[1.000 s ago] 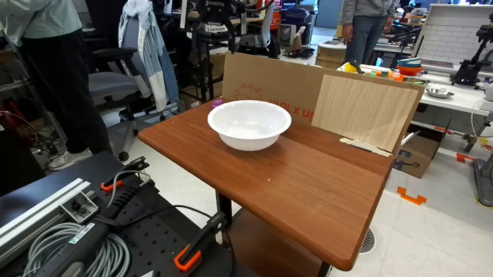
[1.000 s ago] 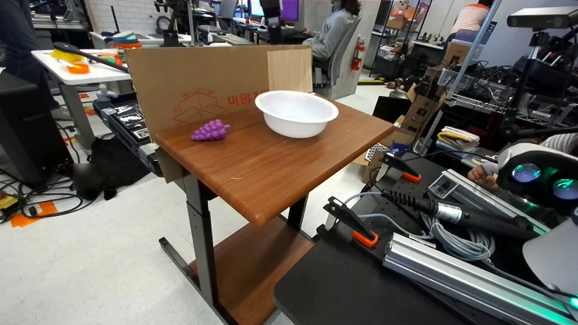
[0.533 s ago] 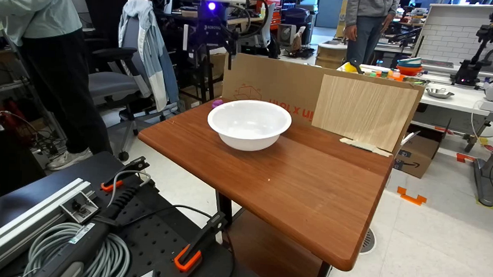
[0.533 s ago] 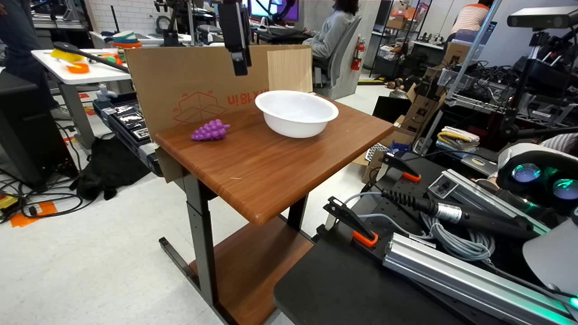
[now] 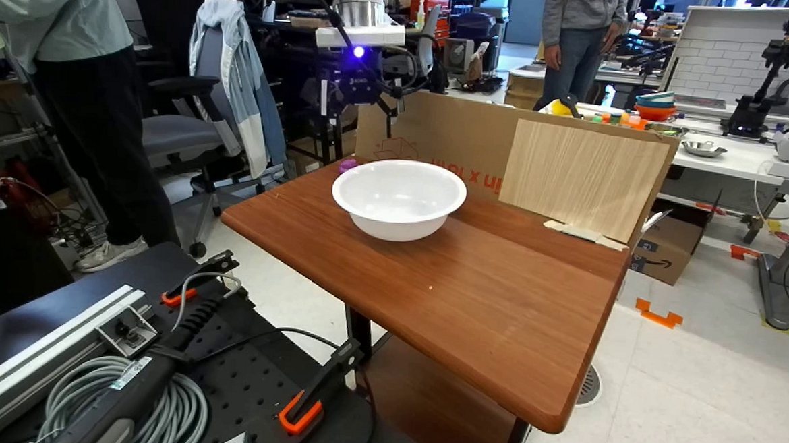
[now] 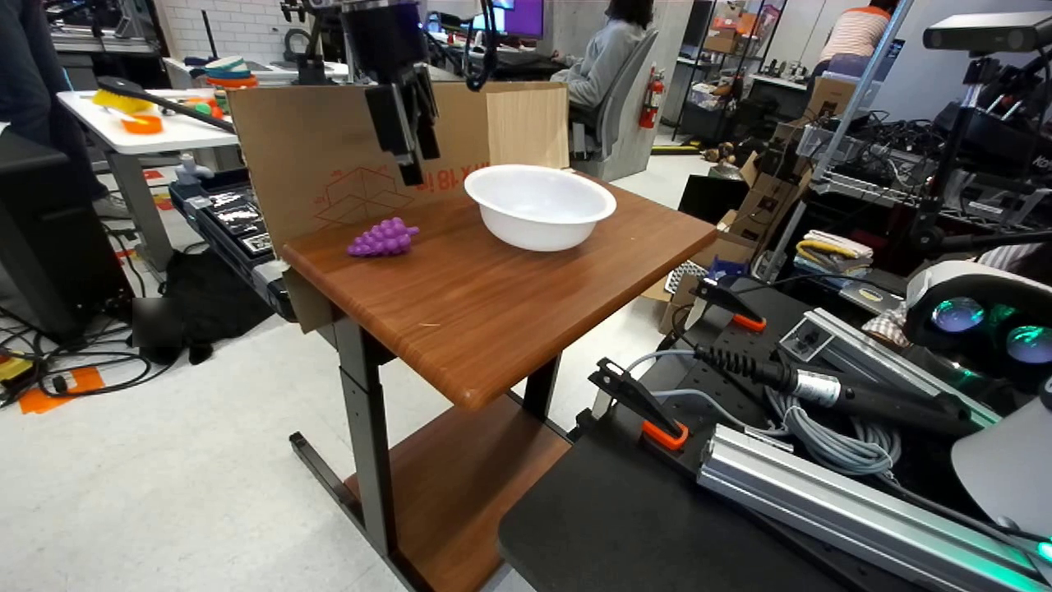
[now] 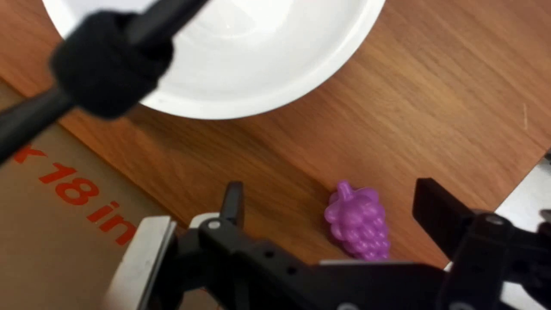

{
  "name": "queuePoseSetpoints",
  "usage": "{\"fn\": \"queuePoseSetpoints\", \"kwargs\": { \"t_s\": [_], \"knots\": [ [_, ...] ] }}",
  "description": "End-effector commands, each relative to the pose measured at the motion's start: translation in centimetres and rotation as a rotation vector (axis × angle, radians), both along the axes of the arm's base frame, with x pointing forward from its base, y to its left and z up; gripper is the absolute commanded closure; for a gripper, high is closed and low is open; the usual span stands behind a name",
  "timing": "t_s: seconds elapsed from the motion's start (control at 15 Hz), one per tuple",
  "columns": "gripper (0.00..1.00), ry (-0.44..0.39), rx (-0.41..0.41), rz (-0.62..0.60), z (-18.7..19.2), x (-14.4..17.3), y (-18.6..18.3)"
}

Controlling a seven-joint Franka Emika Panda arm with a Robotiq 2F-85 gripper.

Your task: Put the purple object into the white bowl

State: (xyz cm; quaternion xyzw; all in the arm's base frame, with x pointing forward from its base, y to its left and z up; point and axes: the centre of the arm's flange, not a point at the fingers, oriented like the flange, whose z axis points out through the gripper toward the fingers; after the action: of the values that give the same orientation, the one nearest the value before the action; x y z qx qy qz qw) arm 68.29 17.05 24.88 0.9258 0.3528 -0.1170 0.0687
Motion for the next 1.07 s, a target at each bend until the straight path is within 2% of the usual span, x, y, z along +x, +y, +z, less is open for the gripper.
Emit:
{"fn": "queuePoseSetpoints", "kwargs": {
  "t_s": [0.0, 0.4, 1.0],
  "knots": [
    [0.0, -0.015, -0.088, 0.007, -1.5, 3.7, 2.5],
    [0.0, 0.021, -0.116, 0.018, -3.6, 3.4, 4.6],
    [0.0, 0.088, -0.155, -0.056, -6.6, 5.0, 3.9]
  ]
}}
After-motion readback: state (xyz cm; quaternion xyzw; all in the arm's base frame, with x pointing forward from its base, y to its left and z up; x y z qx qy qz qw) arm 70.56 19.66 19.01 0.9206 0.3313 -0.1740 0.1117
